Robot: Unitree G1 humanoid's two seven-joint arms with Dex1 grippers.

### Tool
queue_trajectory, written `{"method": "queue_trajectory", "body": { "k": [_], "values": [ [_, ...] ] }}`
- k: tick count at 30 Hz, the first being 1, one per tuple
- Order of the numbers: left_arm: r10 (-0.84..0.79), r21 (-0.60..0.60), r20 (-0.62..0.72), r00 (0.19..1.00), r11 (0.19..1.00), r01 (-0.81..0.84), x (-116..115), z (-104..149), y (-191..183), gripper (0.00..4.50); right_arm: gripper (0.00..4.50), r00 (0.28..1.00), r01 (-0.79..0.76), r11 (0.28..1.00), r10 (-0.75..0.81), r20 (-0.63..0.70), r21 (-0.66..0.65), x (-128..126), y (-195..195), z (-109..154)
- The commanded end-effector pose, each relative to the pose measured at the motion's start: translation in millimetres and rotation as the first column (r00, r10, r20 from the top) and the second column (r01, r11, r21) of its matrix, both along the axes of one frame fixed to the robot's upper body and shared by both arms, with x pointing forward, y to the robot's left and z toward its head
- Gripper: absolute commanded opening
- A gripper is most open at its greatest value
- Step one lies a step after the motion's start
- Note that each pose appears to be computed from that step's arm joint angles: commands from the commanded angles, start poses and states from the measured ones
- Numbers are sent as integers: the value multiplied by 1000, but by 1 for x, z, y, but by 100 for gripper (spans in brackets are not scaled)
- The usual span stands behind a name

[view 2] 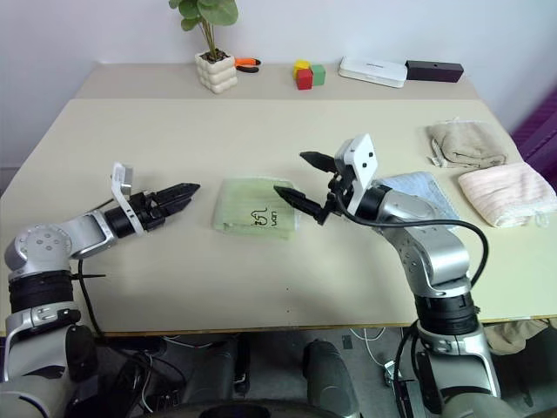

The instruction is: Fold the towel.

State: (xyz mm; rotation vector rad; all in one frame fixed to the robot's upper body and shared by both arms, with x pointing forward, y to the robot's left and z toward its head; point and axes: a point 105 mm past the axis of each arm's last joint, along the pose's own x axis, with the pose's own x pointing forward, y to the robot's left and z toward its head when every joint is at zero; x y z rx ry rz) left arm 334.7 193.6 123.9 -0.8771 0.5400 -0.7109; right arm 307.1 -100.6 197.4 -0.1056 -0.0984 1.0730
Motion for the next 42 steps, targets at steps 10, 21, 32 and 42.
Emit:
{"method": "queue_trajectory", "body": {
  "k": [10, 21, 32, 42],
  "values": [
    [-184, -93, -130, 974, 981, 173, -9, -17, -45, 450, 448, 999, -25, 999, 26, 48, -28, -6, 5, 1],
    [-161, -148, -218, 962, 980, 131, 9, -40, -68, 321, 450, 997, 25, 999, -22, 71, -32, -4, 2, 2],
    [-209, -148, -129, 969, 971, 190, 10, -30, -76, 6, 450, 998, -13, 996, 19, 63, -93, -14, -18, -1],
    [364, -101, 203, 909, 931, -351, 56, 7, 29, 6, 450, 999, -16, 996, 19, 42, -91, -16, -23, -3]
  ]
}}
